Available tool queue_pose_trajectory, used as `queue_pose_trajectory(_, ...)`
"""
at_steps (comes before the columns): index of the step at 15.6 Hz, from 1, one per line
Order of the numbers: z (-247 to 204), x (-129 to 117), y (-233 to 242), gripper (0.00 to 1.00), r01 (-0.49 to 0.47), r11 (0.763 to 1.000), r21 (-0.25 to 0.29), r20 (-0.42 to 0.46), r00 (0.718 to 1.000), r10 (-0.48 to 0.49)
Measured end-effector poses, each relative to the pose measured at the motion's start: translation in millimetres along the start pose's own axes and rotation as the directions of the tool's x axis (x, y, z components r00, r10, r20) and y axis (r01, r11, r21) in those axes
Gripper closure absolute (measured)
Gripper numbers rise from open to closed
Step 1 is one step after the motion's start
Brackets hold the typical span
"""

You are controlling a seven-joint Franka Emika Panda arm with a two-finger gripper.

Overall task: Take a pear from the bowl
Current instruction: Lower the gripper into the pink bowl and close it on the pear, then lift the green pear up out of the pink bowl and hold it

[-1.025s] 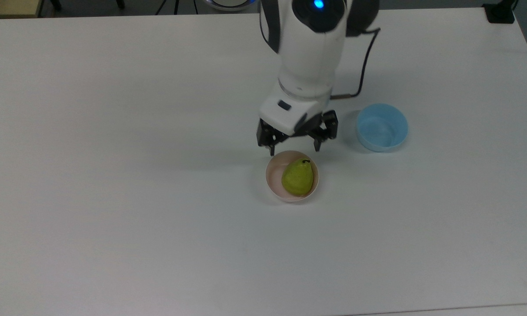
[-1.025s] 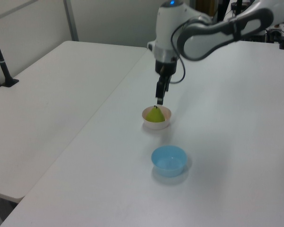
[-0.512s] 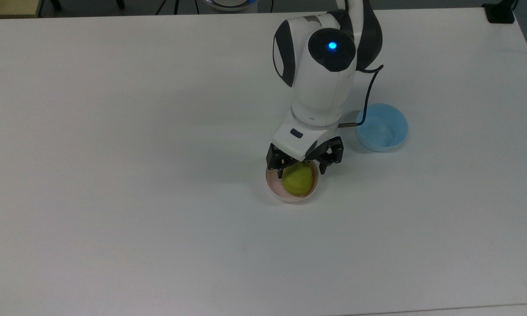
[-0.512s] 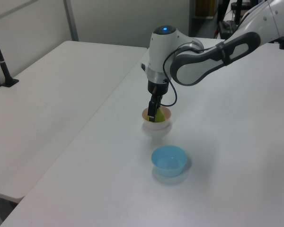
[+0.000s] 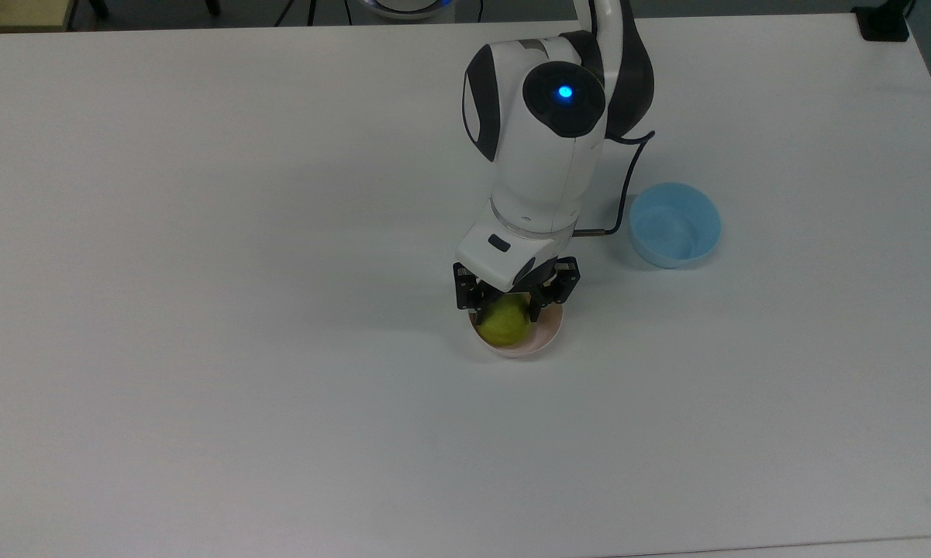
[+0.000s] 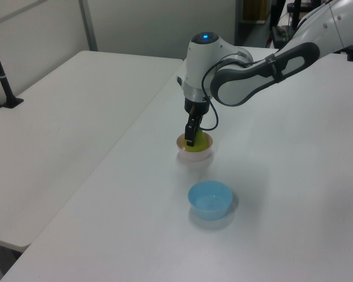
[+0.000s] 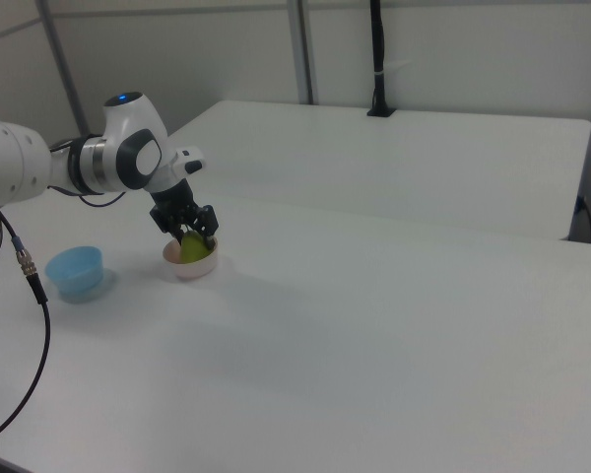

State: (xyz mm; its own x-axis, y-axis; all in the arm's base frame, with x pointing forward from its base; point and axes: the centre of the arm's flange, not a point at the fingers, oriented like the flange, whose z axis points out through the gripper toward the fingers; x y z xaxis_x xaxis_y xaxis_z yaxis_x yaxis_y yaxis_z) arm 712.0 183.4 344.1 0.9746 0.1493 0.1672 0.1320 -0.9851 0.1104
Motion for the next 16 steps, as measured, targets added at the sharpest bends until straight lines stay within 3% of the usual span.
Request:
queue_pose_trajectory(5,7,-3,-6,0.22,0.032,0.999,-0.030,0.009,0.999,-0.032)
queue_pose_trajectory(7,6,-2,-6,0.31,0.037,0.999,-0.036,0.006,0.999,-0.037)
queue_pose_trajectory(14,3,-1,-7,0.33,0.032,0.999,-0.034,0.001,0.999,-0.032)
queue_pose_trajectory(16,-17,2,-5,0.33,0.005,1.000,-0.026,-0.028,1.000,-0.006)
